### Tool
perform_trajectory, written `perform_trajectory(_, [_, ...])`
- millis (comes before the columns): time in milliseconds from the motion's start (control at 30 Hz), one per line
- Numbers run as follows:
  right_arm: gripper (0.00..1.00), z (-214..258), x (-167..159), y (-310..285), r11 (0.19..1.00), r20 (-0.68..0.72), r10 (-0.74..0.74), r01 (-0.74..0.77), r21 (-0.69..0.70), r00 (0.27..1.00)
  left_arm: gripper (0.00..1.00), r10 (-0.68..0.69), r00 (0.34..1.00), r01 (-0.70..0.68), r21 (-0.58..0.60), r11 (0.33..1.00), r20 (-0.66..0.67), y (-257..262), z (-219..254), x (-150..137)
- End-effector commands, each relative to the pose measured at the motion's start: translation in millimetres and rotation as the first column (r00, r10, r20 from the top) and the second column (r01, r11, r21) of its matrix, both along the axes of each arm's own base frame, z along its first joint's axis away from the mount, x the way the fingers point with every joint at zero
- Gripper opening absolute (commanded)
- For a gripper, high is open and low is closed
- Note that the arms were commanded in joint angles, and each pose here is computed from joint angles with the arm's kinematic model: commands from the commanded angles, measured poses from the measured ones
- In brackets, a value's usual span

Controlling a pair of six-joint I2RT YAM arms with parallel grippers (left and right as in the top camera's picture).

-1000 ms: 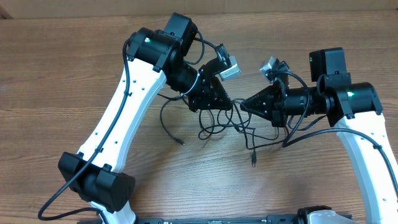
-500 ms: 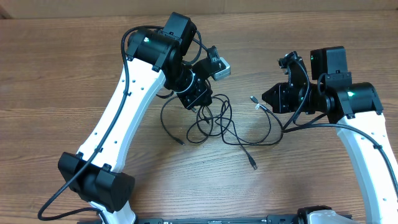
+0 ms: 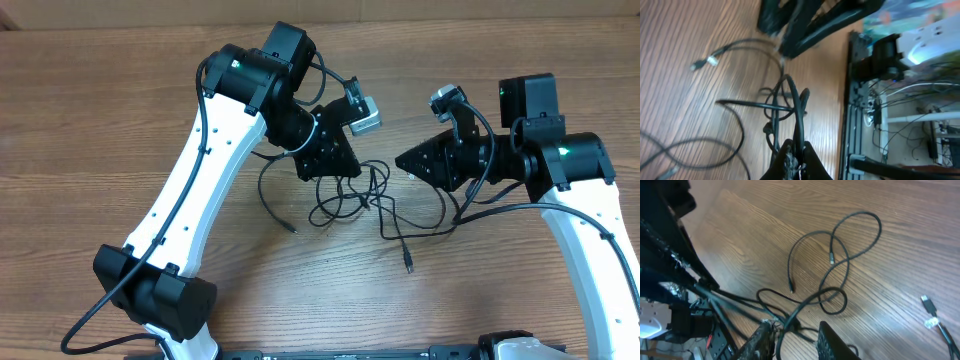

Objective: Untangle cables

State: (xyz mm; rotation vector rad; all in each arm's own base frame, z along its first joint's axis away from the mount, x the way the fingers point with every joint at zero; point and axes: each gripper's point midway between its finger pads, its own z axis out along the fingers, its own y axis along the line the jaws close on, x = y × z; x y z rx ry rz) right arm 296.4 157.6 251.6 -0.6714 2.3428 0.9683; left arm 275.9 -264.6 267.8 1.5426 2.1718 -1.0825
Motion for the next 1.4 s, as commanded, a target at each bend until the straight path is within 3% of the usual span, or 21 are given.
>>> perform_trajectory(0, [0.27,15,-3,9,0.996,0.046,0.060,-0.063,0.060,0.997,0.04,-0.054,0.997,0.060,-0.130,0.990,0.047,-8,28,-9])
perform_trajectory(267, [0.32,16,-18,15,0.988,0.023,0.119,-0.121,0.092,0.993,0.04,-0.052,0.997,0.059,-0.139,0.989,0.054,-9,29,-7])
perform_trajectory(1100, [0.32,6,-41,12,0.984,-0.050,0.165,-0.161,0.073,0.985,0.04,-0.049,0.998,0.053,-0.178,0.983,0.027,-13,36,-10])
perform_trajectory(1367, [0.33,16,-18,15,0.983,0.095,0.167,-0.173,0.065,0.981,0.04,-0.075,0.997,0.068,-0.281,0.957,-0.016,-21,52,-18])
